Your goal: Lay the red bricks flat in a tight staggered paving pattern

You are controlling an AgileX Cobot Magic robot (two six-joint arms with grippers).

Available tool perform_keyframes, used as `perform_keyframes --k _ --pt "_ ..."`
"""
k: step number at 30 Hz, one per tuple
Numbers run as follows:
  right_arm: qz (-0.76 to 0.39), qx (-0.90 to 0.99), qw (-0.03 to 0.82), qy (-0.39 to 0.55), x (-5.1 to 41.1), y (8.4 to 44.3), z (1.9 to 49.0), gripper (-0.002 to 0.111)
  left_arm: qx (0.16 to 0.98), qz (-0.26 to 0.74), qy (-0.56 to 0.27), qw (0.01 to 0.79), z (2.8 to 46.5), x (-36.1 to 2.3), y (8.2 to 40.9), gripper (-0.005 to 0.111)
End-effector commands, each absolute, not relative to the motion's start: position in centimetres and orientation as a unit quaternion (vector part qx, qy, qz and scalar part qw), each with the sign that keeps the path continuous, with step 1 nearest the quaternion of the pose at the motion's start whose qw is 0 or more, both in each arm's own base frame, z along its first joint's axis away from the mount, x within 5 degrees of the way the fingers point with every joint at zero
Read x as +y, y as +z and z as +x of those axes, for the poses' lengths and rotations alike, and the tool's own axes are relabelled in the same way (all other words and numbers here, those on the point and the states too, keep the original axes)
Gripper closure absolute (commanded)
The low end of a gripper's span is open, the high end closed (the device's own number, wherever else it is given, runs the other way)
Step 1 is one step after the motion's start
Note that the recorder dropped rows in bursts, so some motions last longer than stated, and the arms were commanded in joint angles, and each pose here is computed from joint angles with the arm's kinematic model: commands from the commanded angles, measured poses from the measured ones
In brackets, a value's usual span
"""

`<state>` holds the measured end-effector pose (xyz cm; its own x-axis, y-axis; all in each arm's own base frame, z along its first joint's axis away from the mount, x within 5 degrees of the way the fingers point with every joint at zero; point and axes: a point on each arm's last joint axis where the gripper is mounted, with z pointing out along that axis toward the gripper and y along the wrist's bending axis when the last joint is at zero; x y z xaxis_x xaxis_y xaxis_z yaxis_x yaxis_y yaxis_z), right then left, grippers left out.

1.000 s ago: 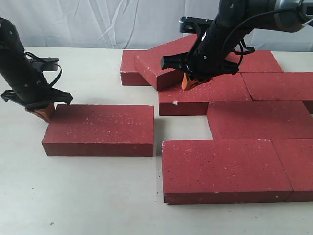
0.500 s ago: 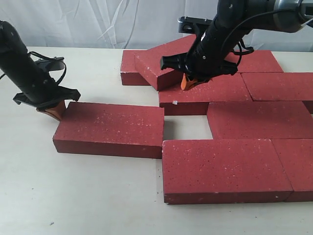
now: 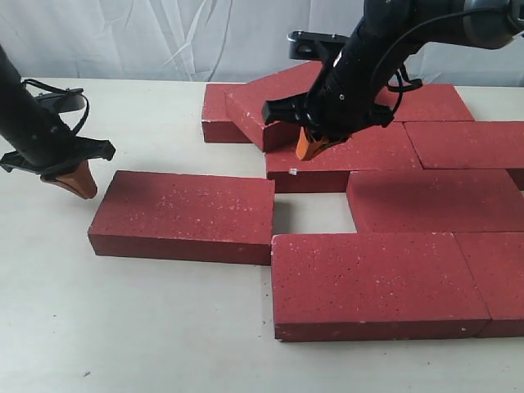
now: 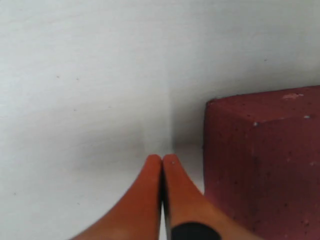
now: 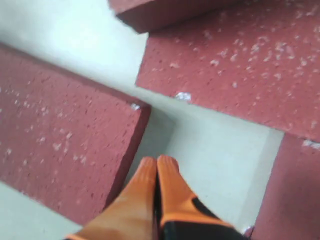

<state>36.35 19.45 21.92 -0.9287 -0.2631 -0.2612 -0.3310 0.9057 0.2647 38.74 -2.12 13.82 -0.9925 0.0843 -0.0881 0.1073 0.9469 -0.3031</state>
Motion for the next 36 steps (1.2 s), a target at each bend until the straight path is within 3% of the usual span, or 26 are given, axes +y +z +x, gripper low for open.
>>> perform_keyframes --k 1,12,17,24,36 --pt "-0.229 0.960 0.061 0.151 21.6 22.4 33.8 0.109 0.986 0.049 -0.156 0.033 38.5 -2.1 14.2 0.107" --pt "-0.370 0.920 0.024 0.127 28.3 21.9 27.8 0.109 0.986 0.045 -0.159 0.019 38.3 -2.2 13.9 0.107" --pt "-0.399 0.910 -0.008 0.115 30.8 18.8 26.2 0.109 0.985 0.038 -0.169 0.013 38.0 -2.3 13.7 0.107" --pt "-0.394 0.914 -0.032 0.095 31.1 15.7 26.7 0.109 0.985 0.037 -0.169 0.011 37.9 -2.3 13.6 0.107" --pt "-0.389 0.919 0.013 0.059 30.8 15.6 27.7 0.109 0.985 0.037 -0.169 0.011 37.9 -2.3 13.6 0.107"
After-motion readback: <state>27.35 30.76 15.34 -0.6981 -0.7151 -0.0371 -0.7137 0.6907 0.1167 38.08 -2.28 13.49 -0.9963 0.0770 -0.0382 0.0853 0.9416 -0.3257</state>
